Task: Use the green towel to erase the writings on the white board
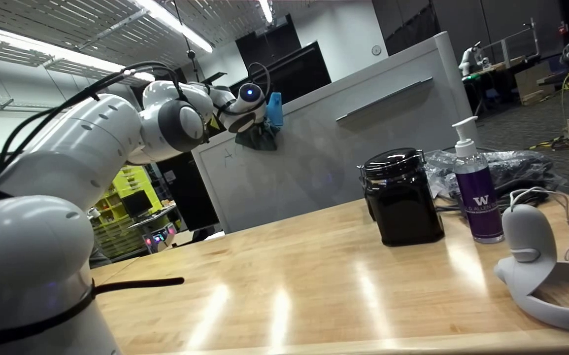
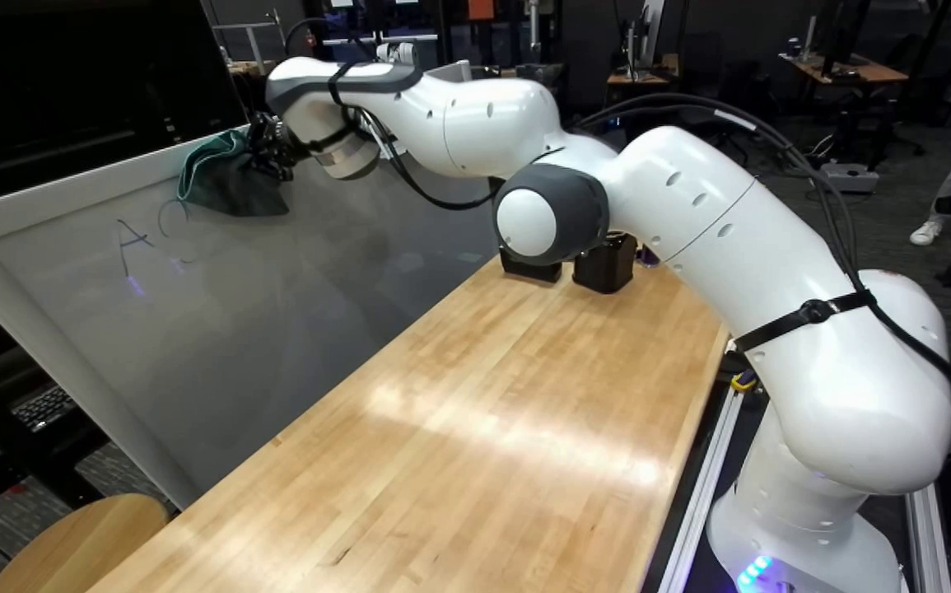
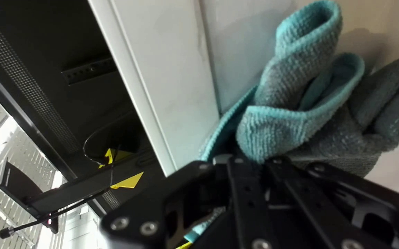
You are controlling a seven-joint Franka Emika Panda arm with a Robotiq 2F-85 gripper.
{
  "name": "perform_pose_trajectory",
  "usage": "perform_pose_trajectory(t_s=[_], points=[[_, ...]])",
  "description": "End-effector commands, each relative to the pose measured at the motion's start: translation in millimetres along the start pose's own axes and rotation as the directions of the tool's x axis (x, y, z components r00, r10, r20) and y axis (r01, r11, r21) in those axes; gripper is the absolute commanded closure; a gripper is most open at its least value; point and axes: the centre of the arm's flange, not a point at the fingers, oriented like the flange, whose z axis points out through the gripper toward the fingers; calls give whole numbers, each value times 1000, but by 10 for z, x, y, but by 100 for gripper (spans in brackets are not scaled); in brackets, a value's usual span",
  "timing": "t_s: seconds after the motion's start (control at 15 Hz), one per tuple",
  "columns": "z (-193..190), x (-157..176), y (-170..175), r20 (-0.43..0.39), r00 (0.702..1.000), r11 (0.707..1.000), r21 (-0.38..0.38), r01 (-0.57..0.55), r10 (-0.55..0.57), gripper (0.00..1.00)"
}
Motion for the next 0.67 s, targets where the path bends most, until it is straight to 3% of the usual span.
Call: perform_pose_trajectory(t_s=[0.0,0.27,0.47,0.6], points=[[256,128,-177,40,997,998,-12,-68,68,98],[350,353,-507,88,948,952,-37,-303,305,98],[408,719,-820,120,887,896,-58,-441,445,98],[413,1007,-1001,106,861,866,-130,-484,497,98]])
